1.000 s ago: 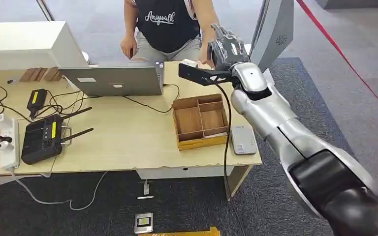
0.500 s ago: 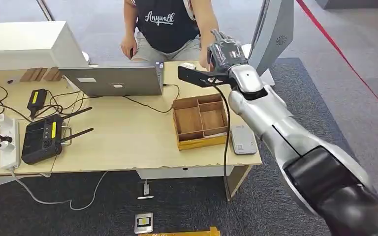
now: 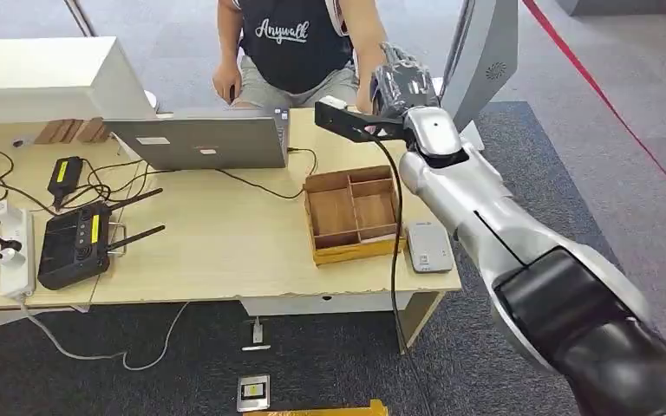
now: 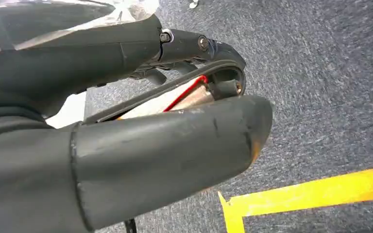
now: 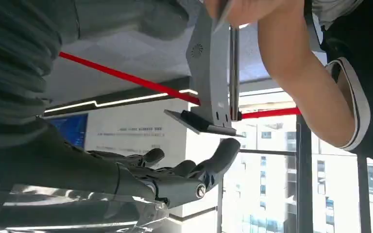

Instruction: Pass the card to the sensor for recognition and then transmit it.

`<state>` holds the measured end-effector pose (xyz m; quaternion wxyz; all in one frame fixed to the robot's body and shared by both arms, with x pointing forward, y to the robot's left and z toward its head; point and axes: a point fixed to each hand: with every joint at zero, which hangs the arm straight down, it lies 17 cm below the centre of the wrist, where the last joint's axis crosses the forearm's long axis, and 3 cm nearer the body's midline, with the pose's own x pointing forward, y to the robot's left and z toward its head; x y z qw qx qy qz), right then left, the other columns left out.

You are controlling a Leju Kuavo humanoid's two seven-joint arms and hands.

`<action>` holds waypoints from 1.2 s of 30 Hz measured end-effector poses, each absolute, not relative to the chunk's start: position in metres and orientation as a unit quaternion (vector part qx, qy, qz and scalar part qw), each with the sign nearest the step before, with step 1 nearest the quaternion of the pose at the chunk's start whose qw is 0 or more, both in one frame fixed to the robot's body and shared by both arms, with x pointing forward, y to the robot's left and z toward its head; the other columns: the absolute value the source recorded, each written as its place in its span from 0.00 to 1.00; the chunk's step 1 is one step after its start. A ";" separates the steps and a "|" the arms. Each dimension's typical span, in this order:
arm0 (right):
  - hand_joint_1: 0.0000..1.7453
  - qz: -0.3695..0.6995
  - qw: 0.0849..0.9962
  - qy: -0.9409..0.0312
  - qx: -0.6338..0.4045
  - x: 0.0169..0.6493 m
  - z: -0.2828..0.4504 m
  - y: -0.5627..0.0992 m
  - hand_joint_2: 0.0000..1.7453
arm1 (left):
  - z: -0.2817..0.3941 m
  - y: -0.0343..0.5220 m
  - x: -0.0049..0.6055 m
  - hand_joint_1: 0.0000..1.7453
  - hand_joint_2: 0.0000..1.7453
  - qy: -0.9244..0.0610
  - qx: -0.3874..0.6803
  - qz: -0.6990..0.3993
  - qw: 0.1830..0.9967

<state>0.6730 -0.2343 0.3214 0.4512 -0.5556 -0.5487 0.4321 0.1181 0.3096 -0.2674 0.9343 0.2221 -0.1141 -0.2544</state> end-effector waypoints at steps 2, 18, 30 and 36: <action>0.00 0.433 0.445 -0.552 -0.557 0.673 0.323 -0.235 1.00 | -0.267 0.312 0.117 0.00 0.00 -0.112 0.224 -0.253 0.935; 0.00 0.365 0.419 -0.530 -0.640 0.657 0.334 -0.356 1.00 | -0.267 0.328 0.112 0.00 0.00 -0.108 0.240 -0.207 0.942; 0.00 0.338 0.421 -0.490 -0.684 0.617 0.322 -0.468 1.00 | -0.266 0.341 0.109 0.00 0.00 -0.102 0.248 -0.199 0.943; 0.00 0.292 0.440 -0.479 -0.702 0.595 0.323 -0.510 1.00 | -0.266 0.344 0.110 0.00 0.00 -0.098 0.252 -0.188 0.944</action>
